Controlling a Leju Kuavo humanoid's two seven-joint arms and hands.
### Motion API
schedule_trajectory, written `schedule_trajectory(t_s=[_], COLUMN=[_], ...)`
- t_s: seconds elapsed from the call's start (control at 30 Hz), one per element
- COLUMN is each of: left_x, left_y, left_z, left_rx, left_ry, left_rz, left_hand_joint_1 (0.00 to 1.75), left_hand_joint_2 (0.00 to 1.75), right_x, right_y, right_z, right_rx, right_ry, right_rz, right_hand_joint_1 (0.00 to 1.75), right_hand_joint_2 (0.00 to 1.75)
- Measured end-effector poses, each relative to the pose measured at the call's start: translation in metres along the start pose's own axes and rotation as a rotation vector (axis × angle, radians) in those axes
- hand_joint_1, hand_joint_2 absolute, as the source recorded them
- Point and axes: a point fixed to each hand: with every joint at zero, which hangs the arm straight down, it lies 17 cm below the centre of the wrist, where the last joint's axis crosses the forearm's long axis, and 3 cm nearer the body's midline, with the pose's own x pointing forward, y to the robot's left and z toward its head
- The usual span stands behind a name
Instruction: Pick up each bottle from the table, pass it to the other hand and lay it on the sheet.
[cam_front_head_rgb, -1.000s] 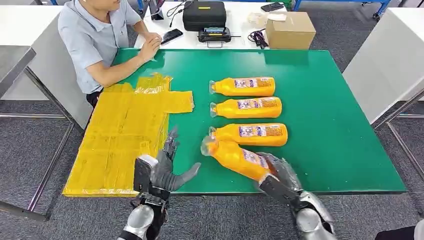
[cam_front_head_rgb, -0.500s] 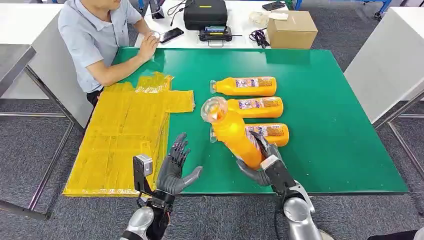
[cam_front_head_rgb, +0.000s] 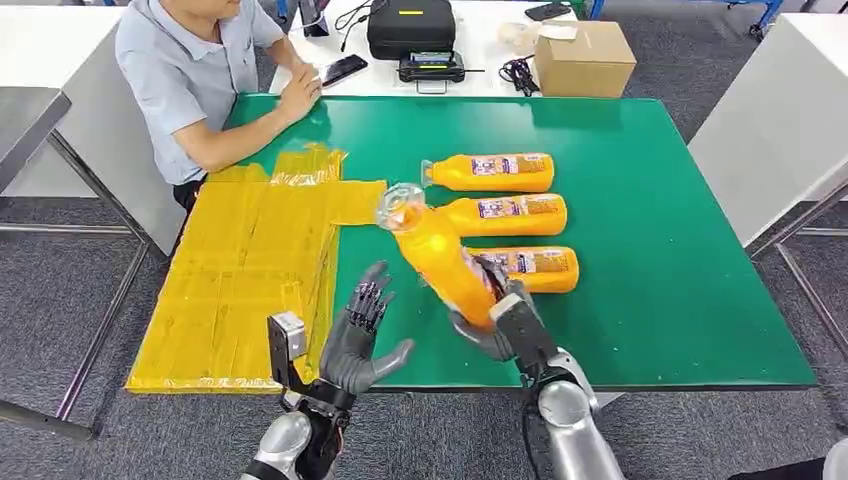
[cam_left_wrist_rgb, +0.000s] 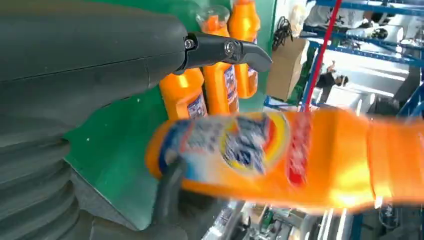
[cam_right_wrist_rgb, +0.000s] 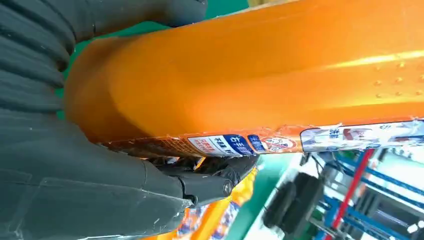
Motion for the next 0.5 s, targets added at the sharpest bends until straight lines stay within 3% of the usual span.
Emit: schedule_trajectory(t_s=[0.5], left_x=[0.014], left_y=[0.013], left_z=[-0.010], left_rx=[0.066], left_ry=[-0.046], left_rz=[-0.018], left_hand_joint_1=[0.00], left_hand_joint_2=[1.75], right_x=[0.004], right_y=[0.070], right_z=[-0.010], right_rx=[0.150], right_ry=[-0.018], right_rz=[0.100], right_hand_joint_1=[1.75], right_hand_joint_2=[1.75])
